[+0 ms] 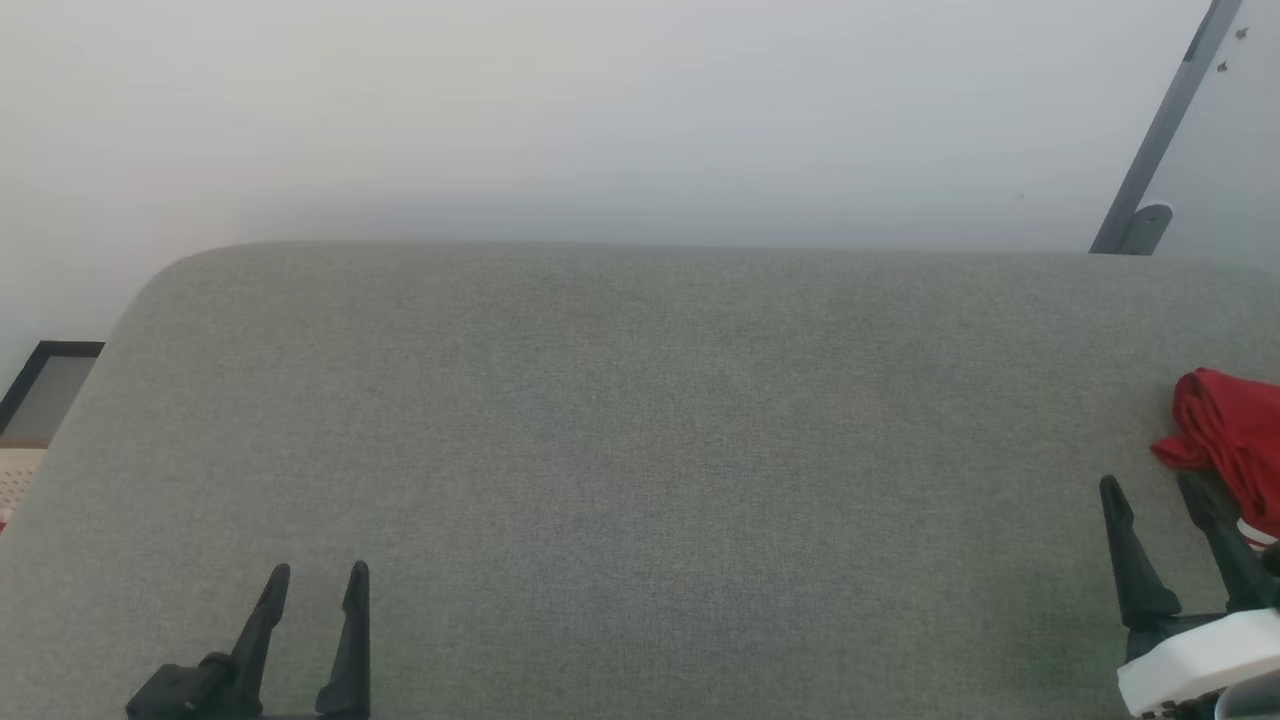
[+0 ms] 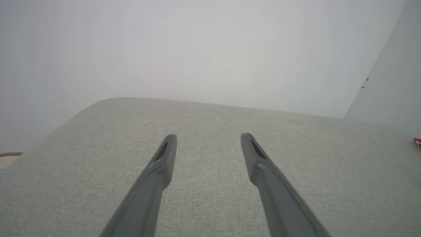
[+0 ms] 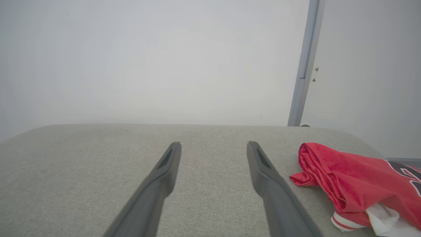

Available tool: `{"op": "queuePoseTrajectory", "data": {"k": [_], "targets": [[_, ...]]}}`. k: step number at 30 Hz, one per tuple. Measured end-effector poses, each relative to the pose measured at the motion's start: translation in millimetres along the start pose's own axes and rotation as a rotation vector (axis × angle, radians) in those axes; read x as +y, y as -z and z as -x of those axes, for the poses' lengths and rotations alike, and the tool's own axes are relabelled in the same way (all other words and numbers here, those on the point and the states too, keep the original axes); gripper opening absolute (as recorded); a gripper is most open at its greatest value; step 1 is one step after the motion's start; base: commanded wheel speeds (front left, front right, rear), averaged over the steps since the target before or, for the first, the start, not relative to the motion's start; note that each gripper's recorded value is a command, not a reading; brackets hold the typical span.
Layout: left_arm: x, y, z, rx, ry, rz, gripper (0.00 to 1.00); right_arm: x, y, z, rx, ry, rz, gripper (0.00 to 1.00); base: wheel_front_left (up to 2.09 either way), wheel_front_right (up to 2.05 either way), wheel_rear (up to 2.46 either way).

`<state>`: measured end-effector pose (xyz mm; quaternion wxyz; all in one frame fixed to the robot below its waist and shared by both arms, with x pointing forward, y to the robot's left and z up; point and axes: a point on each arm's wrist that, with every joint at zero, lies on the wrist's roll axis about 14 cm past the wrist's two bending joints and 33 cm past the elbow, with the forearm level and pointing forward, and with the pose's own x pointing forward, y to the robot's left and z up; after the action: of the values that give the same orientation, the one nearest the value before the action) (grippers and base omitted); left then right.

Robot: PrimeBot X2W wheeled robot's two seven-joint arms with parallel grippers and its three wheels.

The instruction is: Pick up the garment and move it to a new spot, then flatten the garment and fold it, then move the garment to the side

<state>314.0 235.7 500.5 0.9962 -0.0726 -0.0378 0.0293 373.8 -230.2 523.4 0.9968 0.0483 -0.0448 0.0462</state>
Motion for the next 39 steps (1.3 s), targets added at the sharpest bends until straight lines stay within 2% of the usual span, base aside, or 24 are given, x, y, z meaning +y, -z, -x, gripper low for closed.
{"op": "queuePoseTrajectory", "data": {"k": [18, 19, 25, 39], "targets": [[-2.8, -1.9, -0.4, -0.007, 0.006, 0.006, 1.0, -0.3, -0.9, 4.0, 0.0, 0.02, -0.025, 1.0, 0.0, 0.0, 0.0], [-2.9, -1.8, -0.4, -0.007, 0.006, 0.009, 0.0, -0.3, -0.9, 4.2, 0.0, 0.02, -0.026, 0.0, 0.0, 0.0, 0.0], [-4.4, 18.3, 6.8, 0.053, -0.01, 0.042, 0.0, 3.9, 25.7, 15.2, 0.074, 0.039, -0.067, 0.0, 0.0, 0.0, 0.0], [-0.5, 24.2, -1.6, 0.085, -0.072, 0.299, 0.0, 2.5, 34.1, 15.0, 0.097, 0.113, -0.331, 0.0, 0.0, 0.0, 0.0]]}}
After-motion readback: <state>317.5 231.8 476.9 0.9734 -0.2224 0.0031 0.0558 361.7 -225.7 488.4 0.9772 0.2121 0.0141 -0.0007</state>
